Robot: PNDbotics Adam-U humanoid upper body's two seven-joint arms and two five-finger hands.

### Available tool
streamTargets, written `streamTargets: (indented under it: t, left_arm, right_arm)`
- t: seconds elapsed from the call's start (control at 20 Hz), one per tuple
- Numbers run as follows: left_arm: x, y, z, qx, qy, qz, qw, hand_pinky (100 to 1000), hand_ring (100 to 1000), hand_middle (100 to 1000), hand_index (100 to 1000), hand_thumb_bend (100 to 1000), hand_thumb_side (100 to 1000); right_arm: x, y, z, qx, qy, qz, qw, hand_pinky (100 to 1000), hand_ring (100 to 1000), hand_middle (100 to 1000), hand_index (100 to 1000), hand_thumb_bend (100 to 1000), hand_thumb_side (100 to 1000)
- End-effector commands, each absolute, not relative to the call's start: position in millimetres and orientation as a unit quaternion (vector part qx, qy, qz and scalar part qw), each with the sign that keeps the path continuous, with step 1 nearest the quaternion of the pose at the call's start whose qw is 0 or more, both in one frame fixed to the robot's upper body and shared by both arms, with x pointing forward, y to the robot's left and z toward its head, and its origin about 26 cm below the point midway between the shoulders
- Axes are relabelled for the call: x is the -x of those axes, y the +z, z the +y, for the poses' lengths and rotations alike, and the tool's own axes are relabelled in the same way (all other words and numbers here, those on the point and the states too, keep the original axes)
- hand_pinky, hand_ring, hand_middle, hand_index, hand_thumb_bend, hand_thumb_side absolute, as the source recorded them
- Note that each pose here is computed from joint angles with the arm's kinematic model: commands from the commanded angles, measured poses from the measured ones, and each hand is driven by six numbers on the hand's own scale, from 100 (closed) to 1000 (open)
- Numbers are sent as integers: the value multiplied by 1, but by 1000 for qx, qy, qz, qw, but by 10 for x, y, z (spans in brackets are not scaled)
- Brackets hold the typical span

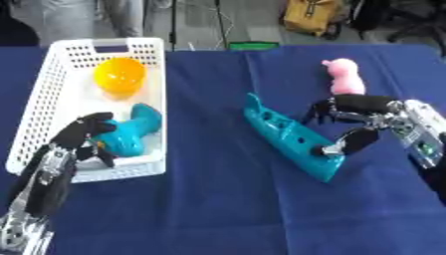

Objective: Pick up objects on the table and place them in the box.

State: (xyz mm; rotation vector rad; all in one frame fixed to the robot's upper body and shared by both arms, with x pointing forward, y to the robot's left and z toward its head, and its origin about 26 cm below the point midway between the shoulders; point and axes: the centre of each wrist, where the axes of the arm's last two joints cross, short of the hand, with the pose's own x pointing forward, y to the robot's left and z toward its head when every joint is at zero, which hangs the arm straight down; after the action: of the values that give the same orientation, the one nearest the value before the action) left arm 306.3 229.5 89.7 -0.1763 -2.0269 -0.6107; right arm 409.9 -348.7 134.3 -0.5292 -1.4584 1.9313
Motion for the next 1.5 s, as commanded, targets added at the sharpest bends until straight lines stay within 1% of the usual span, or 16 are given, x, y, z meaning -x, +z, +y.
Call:
streamTargets:
  t: [0.05,0.25,0.3,0.35,0.75,0.85,0.9,0.95,1.0,1.1,1.15,1.2,1.25,1.4,1.5]
  left_arm:
    - [-3065,935,2346,65,-256,-835,484,457,837,840,771,280,1000]
    - [-3063,927,2357,63,-255,-834,485,457,837,840,771,280,1000]
    - [-3063,926,2357,63,-255,-834,486,457,838,840,772,280,1000]
    - [-3063,926,2357,63,-255,-834,486,457,838,840,772,280,1000]
    - [-3065,932,2352,63,-255,-835,484,457,838,841,772,276,1000]
    - [-3065,934,2350,63,-255,-835,484,457,839,841,772,275,1000]
    - [-3065,934,2351,63,-255,-835,484,457,839,841,772,274,1000]
    - [-3065,935,2351,63,-255,-835,484,457,839,841,772,274,1000]
    - [-3065,935,2351,63,-255,-835,484,456,839,841,772,273,1000]
    - [-3065,936,2350,63,-255,-835,484,456,839,841,772,273,1000]
    - [-3065,937,2349,63,-255,-835,483,456,839,841,772,273,1000]
    - [-3065,937,2348,63,-255,-835,483,456,840,841,772,272,1000]
    - [-3065,937,2348,63,-255,-835,483,456,840,841,772,272,1000]
    - [-3066,940,2348,63,-255,-835,483,457,840,841,772,271,1000]
    - [-3066,940,2348,63,-256,-835,483,457,840,841,772,271,1000]
  right_arm:
    - [-4089,1607,-3574,206,743,-555,312,528,677,771,850,443,764]
    - [-4068,1658,-3554,203,740,-558,315,530,683,777,852,449,768]
    - [-4062,1657,-3541,202,740,-558,316,529,686,780,854,468,780]
    - [-4058,1658,-3528,201,740,-558,317,529,686,780,854,468,780]
    - [-4054,1589,-3437,191,751,-543,323,542,692,784,858,481,800]
    - [-4058,1566,-3425,190,752,-541,326,538,690,784,857,498,805]
    - [-4060,1556,-3419,190,752,-540,327,537,693,784,858,521,809]
    - [-4060,1548,-3413,190,752,-539,328,537,693,784,858,521,809]
    - [-4061,1547,-3409,192,753,-537,329,537,704,786,857,655,815]
    - [-4065,1565,-3384,210,753,-531,326,534,706,775,854,687,833]
    - [-4065,1570,-3369,220,753,-529,323,534,706,775,854,687,833]
    - [-4067,1580,-3360,233,752,-528,320,521,695,754,847,703,861]
    - [-4068,1581,-3348,245,750,-526,318,521,695,754,847,703,861]
    - [-4071,1538,-3331,266,747,-523,313,504,679,742,844,720,903]
    - [-4074,1514,-3327,272,745,-523,311,503,679,741,844,721,905]
